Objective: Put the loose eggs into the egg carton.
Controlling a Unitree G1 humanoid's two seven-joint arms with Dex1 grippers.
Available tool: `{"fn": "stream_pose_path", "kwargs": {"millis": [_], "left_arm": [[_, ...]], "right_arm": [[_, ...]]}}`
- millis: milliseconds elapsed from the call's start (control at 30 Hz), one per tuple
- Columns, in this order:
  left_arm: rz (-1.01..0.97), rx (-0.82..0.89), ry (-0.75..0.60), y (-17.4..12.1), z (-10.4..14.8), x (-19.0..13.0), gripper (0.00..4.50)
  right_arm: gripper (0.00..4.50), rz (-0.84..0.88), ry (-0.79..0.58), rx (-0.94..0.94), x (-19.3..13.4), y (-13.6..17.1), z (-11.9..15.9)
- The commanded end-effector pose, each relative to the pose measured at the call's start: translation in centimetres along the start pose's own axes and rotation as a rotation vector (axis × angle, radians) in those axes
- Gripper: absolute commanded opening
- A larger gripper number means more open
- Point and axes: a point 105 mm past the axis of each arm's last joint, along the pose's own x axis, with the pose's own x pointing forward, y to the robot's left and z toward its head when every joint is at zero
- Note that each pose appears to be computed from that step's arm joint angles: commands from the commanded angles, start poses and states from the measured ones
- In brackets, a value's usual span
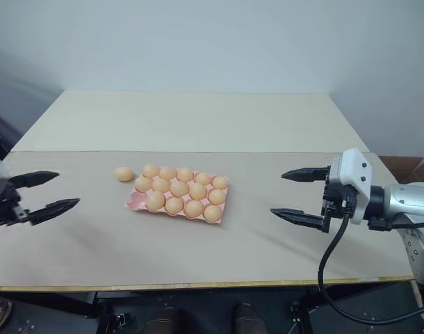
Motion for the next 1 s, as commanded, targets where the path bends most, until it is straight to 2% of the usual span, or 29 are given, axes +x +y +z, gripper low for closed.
{"fn": "stream_pose_path", "kwargs": {"millis": [33,233,500,633,867,1000], "left_arm": [[-0.029,-0.01,-0.047,-1.6,1.1,-1.7,4.49],[-0.027,-0.051,-0.018,-3.1,-0.1,-2.0,4.49],[-0.003,-0.055,-0.003,-2.4,-0.2,-0.8,4.49],[0.068,-0.04,0.048,-0.5,-0.7,1.6,4.49],[0.227,-0.117,0.05,4.3,-0.4,9.0,4.49],[0.25,-0.164,0.078,5.6,-0.7,12.9,4.49]], "right_arm": [[4.5,0.005,0.004,-0.028,-0.6,-0.5,0.4],[4.5,0.011,0.015,-0.024,-0.7,-0.9,0.1],[4.5,0.014,0.006,-0.029,-0.6,-0.6,0.3],[4.5,0.01,0.0,-0.033,-0.4,-0.4,0.4],[4.5,0.003,-0.006,-0.049,-0.4,-0.3,0.9],[4.5,0.002,-0.009,-0.057,-0.3,-0.2,1.2]]}}
